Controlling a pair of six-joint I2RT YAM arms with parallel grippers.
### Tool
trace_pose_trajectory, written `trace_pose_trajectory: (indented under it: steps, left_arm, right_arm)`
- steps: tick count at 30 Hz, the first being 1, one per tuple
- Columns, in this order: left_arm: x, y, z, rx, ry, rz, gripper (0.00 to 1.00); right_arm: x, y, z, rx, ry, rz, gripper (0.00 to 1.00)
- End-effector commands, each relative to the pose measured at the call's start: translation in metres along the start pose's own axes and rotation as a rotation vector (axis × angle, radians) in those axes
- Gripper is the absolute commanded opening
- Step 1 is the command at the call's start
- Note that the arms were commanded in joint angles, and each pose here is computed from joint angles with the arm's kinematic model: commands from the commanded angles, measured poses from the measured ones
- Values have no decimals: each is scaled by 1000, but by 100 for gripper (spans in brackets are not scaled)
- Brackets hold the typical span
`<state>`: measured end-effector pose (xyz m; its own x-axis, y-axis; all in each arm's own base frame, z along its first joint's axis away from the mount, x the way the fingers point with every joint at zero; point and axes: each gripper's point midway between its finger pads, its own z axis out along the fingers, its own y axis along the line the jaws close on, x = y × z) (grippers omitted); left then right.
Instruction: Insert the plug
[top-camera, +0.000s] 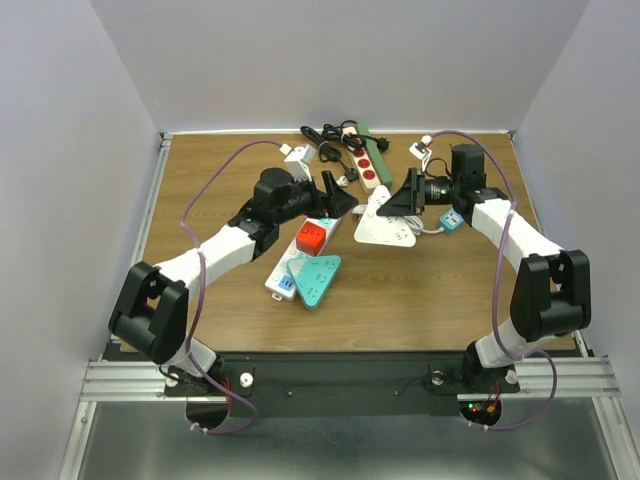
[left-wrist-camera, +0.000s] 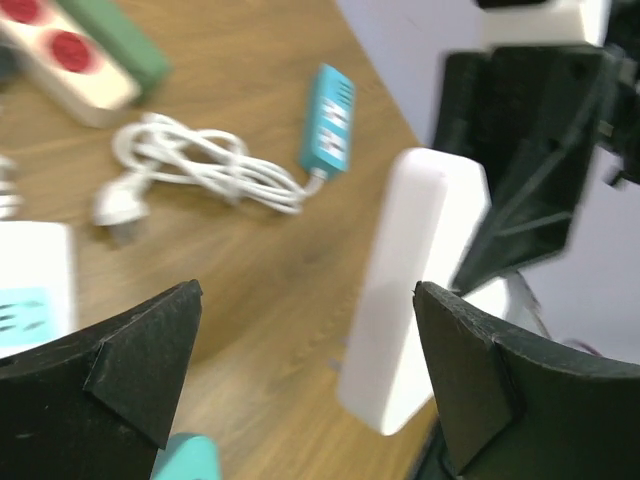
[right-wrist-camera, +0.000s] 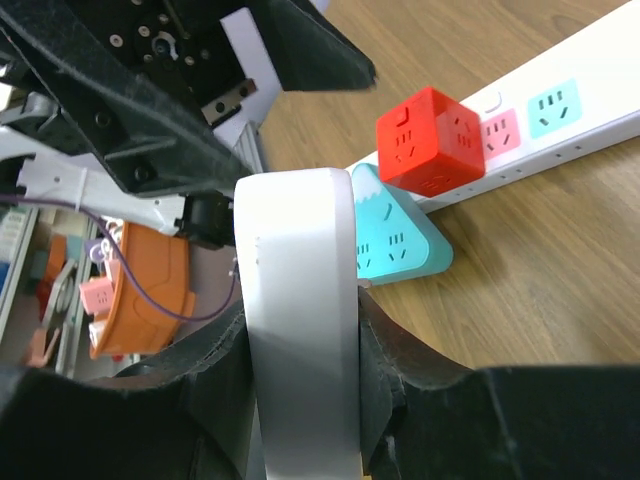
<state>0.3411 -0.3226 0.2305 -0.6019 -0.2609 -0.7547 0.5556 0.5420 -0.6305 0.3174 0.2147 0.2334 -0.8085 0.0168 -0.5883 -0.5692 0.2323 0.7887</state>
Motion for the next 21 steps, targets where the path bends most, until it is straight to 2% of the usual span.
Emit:
trace_pose_trajectory:
  steps: [1, 5, 7, 10, 14, 18, 21]
  left_arm:
    - [-33, 28, -26, -216, -119, 101, 99]
    - [-64, 52, -55, -321, -255, 95, 99]
    - [-77, 54, -59, -296, -302, 96, 99]
    - [-91, 65, -58, -293, -328, 119, 95]
    - [-116, 71, -70, -377, -427, 210, 96]
    - [-120, 76, -81, -415, -473, 268, 99]
    - [-108, 78, -67, -371, -420, 246, 99]
  right_arm:
    - [-30, 10, -3, 42, -60, -6, 0]
    - [-44, 2, -3, 133, -136, 26, 0]
    - [-53, -4, -4, 163, -214, 48, 0]
    - [-64, -3, -3, 126, -335, 106, 0]
    - [-68, -5, 4, 79, -442, 168, 0]
    - [-76, -7, 10, 81, -550, 192, 0]
    - [-76, -13, 10, 96, -617, 216, 1]
